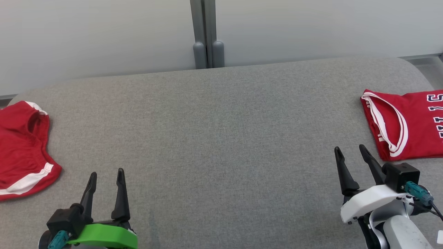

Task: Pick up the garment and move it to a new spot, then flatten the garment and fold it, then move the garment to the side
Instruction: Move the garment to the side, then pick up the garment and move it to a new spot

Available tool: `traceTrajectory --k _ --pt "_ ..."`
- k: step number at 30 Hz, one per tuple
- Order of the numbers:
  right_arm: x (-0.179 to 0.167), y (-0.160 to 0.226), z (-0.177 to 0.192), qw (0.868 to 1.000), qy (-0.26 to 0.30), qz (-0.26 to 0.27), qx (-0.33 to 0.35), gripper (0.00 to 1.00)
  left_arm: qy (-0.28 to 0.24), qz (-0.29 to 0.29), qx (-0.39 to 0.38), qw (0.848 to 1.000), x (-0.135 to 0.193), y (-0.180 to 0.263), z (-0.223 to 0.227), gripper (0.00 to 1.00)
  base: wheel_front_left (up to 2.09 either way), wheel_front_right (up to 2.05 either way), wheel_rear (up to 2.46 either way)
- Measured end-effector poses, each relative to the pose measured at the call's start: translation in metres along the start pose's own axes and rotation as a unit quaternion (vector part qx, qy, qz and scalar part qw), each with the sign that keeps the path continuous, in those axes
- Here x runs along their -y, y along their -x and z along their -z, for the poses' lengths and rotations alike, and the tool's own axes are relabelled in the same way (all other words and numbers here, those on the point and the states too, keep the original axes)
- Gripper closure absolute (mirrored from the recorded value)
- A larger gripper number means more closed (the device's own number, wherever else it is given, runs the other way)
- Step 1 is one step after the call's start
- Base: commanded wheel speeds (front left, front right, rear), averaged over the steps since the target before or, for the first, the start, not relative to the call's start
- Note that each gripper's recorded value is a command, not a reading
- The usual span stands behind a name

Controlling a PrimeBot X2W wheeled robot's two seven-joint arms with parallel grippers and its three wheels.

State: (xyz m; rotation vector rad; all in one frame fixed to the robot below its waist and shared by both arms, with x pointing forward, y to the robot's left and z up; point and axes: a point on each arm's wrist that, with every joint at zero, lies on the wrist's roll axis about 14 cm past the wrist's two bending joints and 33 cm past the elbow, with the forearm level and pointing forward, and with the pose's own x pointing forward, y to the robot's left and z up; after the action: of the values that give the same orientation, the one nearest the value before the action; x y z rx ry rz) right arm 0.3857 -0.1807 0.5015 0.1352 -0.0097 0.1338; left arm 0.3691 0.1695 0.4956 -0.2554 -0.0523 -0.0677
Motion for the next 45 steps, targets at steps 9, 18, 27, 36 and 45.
traceTrajectory --k 9,18,27,36,45 --pt "0.006 0.0 0.001 1.0 0.005 0.007 -0.003 0.0 0.007 -0.001 -0.002 1.0 0.0 0.0 0.002 0.0 0.0 0.0 0.0" --pt "-0.008 -0.007 0.006 1.0 0.007 -0.014 -0.011 0.0 0.006 -0.019 0.009 1.0 -0.011 0.008 -0.006 0.0 0.0 0.0 0.0" --pt "-0.053 -0.025 0.008 0.997 0.005 -0.079 -0.014 0.0 0.0 -0.07 0.028 0.997 -0.041 0.033 -0.019 0.0 0.0 0.0 0.0" --pt "-0.109 -0.041 0.018 0.988 0.001 -0.154 -0.028 0.0 -0.017 -0.142 0.048 0.989 -0.081 0.072 -0.033 0.0 0.0 0.0 0.0" --pt "-0.174 -0.049 0.023 0.971 -0.006 -0.237 -0.034 0.0 -0.023 -0.216 0.059 0.974 -0.116 0.118 -0.04 0.0 0.0 0.0 0.0"
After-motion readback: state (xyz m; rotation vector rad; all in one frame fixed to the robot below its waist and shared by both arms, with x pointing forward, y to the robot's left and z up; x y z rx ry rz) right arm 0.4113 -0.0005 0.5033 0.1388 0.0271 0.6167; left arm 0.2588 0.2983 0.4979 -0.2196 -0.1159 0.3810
